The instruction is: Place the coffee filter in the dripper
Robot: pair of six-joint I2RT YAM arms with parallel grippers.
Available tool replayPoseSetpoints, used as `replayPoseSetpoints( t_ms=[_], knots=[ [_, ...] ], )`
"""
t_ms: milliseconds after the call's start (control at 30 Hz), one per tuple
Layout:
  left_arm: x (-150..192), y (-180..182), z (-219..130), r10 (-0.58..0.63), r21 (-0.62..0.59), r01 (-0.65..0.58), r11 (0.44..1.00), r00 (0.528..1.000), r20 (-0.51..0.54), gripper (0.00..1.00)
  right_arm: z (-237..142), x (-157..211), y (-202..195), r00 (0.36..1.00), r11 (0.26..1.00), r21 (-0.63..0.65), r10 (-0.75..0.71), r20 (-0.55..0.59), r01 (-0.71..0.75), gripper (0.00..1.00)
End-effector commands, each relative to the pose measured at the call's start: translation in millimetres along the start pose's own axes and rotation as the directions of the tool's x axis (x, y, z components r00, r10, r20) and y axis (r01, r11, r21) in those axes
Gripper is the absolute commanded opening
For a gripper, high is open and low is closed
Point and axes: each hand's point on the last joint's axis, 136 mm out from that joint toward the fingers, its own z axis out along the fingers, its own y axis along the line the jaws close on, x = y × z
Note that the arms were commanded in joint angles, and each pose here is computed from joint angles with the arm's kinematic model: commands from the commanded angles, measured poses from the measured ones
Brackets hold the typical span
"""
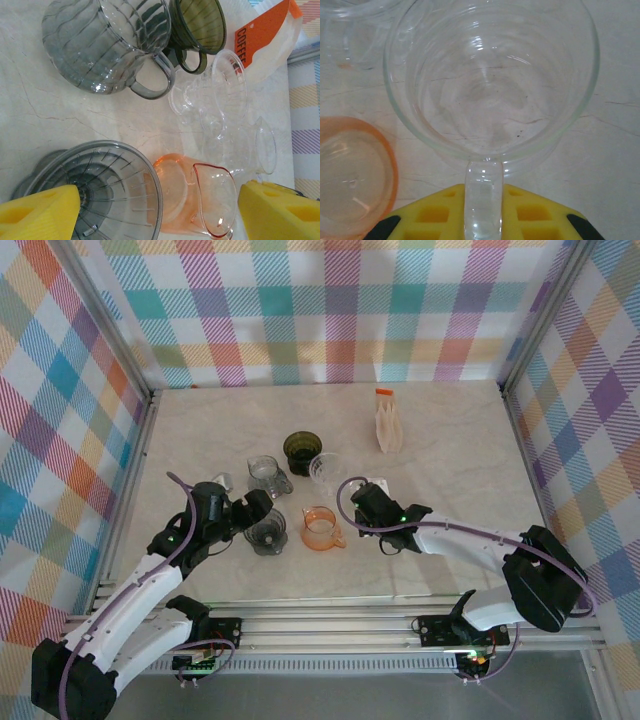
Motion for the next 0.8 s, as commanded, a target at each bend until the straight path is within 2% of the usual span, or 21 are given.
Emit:
replayPoseSetpoints(
  t_ms=[0, 467, 767],
  knots=[
    [4.0, -4.6, 0.1, 0.009, 0.014, -0.008, 1.000, 1.000, -0.018, 0.83, -3.1, -6.6, -20.9, 1.000, 0.993, 0.114, 0.000, 0.009, -0.001, 0.17],
    [8.2, -3.2, -1.5, 0.020, 0.004, -0.020, 1.000, 0.999, -0.041, 0.83, -3.2, 2.6, -82.7, 0.993, 0.975, 0.195, 0.115, -0.021, -0.109, 0.19],
    [7.8, -3.1, -2.3, 0.013, -0.006, -0.013, 1.000, 0.999, -0.045, 0.83, 0.4, 5.3, -86.9, 0.987, 0.975, 0.163, 0.157, -0.037, -0.149, 0.26]
  ],
)
